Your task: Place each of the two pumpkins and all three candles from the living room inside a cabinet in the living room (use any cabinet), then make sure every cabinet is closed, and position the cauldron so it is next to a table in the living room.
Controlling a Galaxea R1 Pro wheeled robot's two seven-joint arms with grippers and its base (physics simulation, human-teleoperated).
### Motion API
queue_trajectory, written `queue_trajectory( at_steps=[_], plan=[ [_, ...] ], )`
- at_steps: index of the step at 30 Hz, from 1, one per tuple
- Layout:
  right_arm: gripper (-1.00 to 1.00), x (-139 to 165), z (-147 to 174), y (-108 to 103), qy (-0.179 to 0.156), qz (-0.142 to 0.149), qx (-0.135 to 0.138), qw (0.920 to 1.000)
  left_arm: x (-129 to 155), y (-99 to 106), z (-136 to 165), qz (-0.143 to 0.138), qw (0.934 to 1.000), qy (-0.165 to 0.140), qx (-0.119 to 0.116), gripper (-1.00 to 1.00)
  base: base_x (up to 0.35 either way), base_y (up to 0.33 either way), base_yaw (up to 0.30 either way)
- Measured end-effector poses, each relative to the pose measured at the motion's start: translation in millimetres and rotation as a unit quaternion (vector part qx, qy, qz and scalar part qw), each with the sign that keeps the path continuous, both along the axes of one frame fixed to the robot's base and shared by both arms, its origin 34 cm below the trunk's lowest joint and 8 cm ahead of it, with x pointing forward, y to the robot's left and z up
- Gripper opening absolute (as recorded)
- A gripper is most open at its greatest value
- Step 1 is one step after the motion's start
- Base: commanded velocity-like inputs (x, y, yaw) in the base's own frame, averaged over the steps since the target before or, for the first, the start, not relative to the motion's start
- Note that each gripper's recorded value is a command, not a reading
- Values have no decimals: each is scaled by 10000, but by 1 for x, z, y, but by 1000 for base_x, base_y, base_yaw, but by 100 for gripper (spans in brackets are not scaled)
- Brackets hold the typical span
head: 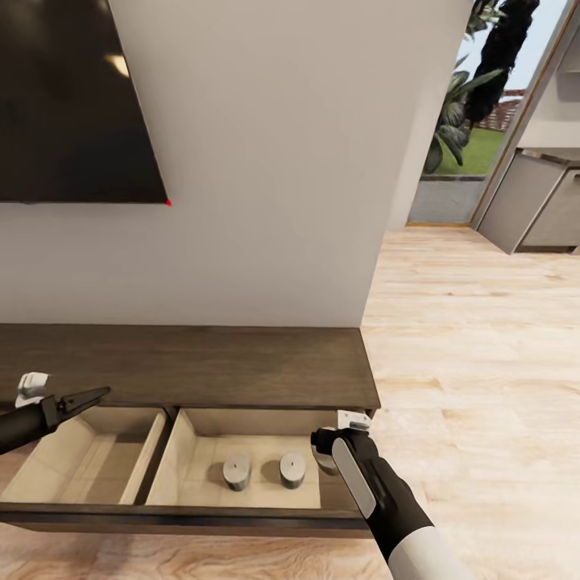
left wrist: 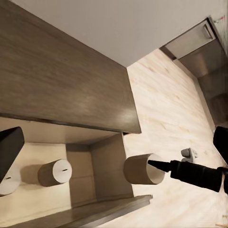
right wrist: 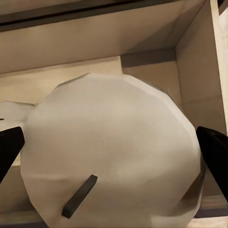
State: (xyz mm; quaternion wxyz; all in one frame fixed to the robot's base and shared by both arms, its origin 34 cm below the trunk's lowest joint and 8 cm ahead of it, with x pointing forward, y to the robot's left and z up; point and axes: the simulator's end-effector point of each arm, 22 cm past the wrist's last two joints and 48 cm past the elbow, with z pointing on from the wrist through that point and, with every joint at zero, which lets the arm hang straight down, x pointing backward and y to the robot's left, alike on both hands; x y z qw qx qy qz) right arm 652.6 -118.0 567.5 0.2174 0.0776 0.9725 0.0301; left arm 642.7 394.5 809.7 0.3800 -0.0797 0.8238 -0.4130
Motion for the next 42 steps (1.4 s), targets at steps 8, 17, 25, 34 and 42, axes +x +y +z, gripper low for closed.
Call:
queue_trajectory(
  at_steps=[8,17,25,34,42],
  plan=[
    [-100,-4,-20,-1,51,-4,-29,10000,-21,-9,11,-457,9975,-298,-446,100,0,0,0],
    [-100,-2,-47,-7,-4,-132,-98,9999,-27,-11,0,-553,9963,-365,-543,100,0,0,0],
    [-100,-1,-60,-2,-131,-107,-94,9998,-30,-12,-16,-560,9962,-366,-549,100,0,0,0],
    [-100,-3,-75,8,-207,104,-150,9996,-32,-12,-34,-562,9962,-366,-554,100,0,0,0],
    [-100,-1,-80,9,-281,73,-143,9995,-33,-12,-38,-560,9961,-388,-567,100,0,0,0]
  ],
)
